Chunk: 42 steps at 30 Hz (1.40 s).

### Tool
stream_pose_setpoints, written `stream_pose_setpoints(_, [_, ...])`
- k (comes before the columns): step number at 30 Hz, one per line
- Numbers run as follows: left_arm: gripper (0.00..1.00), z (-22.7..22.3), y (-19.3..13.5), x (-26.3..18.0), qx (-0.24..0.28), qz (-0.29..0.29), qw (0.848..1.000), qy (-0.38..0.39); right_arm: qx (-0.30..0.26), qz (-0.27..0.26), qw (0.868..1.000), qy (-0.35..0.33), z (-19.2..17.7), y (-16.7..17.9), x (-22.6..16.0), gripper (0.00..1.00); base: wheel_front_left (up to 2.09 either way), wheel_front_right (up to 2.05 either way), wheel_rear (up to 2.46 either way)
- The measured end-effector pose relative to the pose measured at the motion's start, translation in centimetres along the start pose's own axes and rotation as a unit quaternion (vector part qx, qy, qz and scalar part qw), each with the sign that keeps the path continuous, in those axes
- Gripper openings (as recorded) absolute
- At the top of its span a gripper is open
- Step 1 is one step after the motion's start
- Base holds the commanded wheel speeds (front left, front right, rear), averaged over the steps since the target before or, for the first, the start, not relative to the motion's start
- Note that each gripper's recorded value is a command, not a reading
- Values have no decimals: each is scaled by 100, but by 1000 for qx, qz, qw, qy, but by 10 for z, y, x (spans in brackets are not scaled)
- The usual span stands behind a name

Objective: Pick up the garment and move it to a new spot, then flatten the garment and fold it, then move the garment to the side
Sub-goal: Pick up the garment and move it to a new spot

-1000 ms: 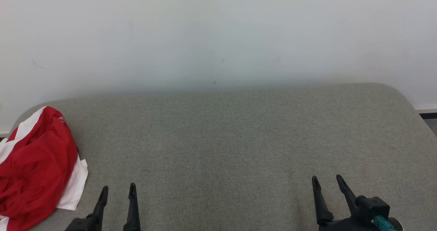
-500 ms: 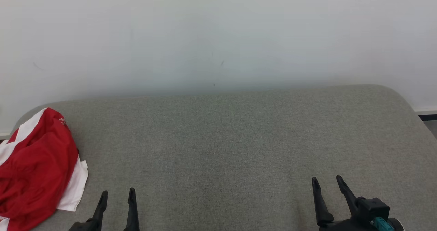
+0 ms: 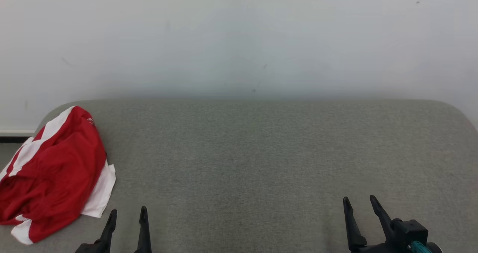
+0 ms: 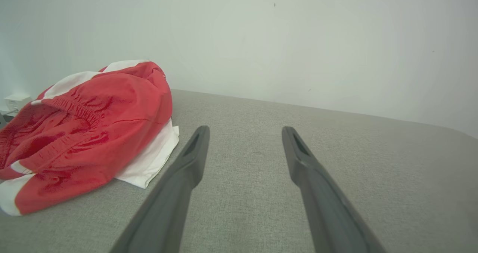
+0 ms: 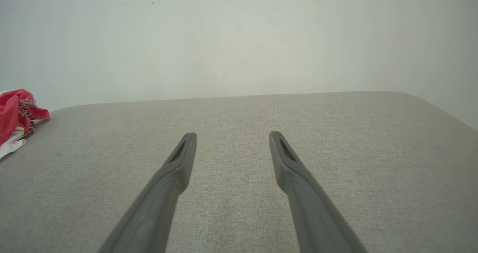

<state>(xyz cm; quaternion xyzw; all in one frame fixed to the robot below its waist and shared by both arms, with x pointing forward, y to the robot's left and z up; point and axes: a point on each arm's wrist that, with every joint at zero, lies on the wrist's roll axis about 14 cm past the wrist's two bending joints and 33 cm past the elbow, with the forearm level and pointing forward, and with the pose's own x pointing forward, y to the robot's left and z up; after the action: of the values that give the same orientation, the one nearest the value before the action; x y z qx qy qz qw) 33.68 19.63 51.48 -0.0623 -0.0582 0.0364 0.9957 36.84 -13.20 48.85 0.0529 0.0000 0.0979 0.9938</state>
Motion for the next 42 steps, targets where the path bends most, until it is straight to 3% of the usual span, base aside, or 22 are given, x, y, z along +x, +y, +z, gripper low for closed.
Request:
stream_pose_setpoints(14, [100,10,80,-47,20,119,993,-13,9,101,995,13,-6,68,31,100,0,0,0])
stream_pose_setpoints(26, [100,22,137,-106,37,228,973,-27,9,191,981,26,-13,132,45,100,0,0,0])
stream_pose_setpoints(33, [100,23,152,-124,42,263,964,-26,10,216,976,28,-14,150,50,100,0,0,0])
stream_pose_setpoints(42, [100,20,150,-126,42,263,964,-20,11,224,974,30,-16,156,52,100,0,0,0])
